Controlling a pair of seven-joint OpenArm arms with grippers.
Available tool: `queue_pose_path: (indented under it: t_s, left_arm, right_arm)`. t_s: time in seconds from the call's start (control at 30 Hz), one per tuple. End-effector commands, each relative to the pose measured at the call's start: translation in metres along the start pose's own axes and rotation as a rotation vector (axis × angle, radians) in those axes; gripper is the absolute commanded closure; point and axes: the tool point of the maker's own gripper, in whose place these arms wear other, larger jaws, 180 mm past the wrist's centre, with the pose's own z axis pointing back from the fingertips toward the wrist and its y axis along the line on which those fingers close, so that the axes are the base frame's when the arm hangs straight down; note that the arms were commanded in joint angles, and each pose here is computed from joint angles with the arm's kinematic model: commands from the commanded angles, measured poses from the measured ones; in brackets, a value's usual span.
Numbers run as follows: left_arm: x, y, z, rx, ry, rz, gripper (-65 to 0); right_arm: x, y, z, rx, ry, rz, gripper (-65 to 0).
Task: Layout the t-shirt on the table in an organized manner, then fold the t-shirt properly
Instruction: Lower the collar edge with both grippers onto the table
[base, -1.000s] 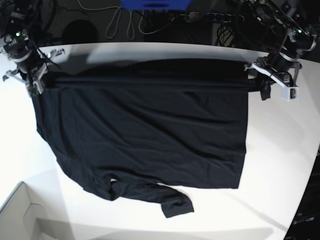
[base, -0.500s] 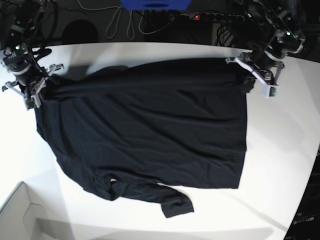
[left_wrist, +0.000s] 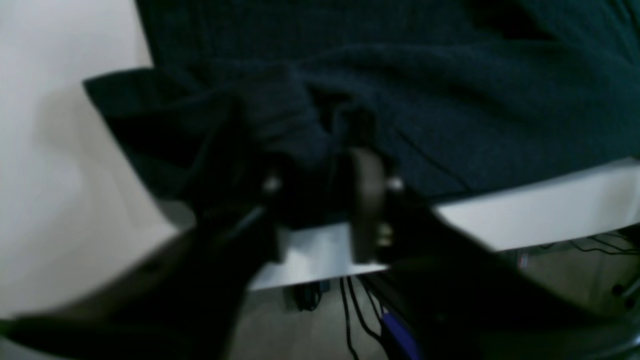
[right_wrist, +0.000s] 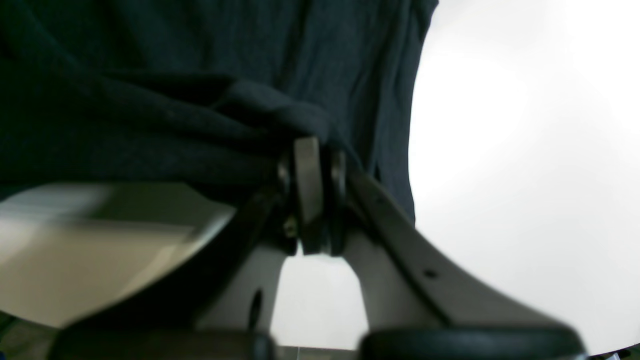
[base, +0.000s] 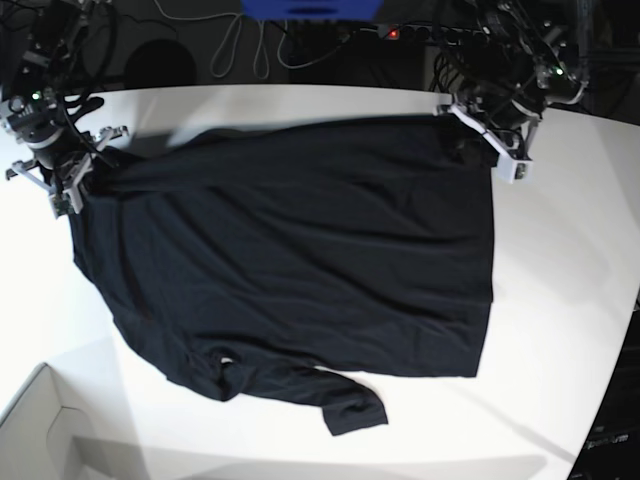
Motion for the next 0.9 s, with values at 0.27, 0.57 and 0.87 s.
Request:
queue_pose_path:
  t_s: [0.27,0.57,0.87]
  left_arm:
    - [-0.002,0.002,0.023,0.013,-0.049,0.005,-54.8]
    - [-0.001,0.025,0.032,0.076,-0.073,0.053,-56.7]
    - [-0.02,0.023,0.007,0.017,-0.017,0.133,-56.7]
  right_arm:
    - [0.009,-0.008,0.004,-0.024,-0.034,0.001,0.0]
    - [0.001,-0.005,0.007,-0.02,-0.015,0.01,-25.6]
    - [-0.01,0.017,0.032,-0.012,-0.008,0.007,-38.8]
